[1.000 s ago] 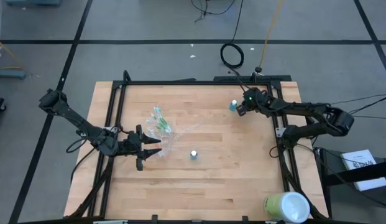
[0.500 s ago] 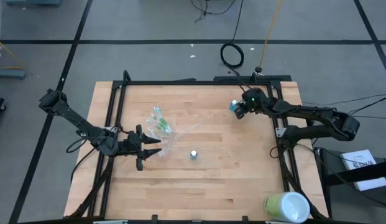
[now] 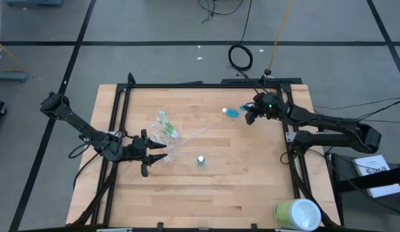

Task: Pick & Place toothbrushing station
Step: Put the blue mouthwash into the middle section of the transparent organizer

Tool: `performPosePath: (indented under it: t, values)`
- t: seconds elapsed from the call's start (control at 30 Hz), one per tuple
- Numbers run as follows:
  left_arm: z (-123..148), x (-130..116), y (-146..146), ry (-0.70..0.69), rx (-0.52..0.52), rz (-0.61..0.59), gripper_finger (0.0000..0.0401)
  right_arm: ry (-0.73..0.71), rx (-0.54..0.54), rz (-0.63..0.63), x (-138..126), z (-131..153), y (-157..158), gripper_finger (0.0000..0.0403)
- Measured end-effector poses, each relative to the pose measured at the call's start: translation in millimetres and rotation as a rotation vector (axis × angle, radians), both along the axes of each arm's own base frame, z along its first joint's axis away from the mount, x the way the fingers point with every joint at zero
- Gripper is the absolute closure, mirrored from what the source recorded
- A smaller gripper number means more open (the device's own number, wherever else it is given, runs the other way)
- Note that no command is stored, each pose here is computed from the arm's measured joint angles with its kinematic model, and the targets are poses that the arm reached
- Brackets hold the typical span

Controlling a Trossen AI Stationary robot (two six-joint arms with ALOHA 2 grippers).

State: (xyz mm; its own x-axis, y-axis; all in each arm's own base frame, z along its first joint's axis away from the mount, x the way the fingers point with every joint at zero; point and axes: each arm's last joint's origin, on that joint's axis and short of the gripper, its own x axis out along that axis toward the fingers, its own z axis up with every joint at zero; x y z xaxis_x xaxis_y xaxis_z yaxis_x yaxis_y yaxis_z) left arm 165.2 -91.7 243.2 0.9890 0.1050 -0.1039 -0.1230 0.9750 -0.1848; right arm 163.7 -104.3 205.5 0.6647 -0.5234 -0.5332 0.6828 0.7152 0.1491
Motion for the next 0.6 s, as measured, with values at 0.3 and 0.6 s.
performPosePath:
  t: [0.3, 0.6]
  values:
    - [0, 1, 2, -0.005, -0.041, 0.019, 0.0226, -0.135, 0.055, 0.339, 20, 10, 38, 0.0313]
    - [-15, 24, 6, 0.022, -0.064, 0.086, 0.0226, -0.327, -0.014, 0.600, 45, 25, 85, 0.0313]
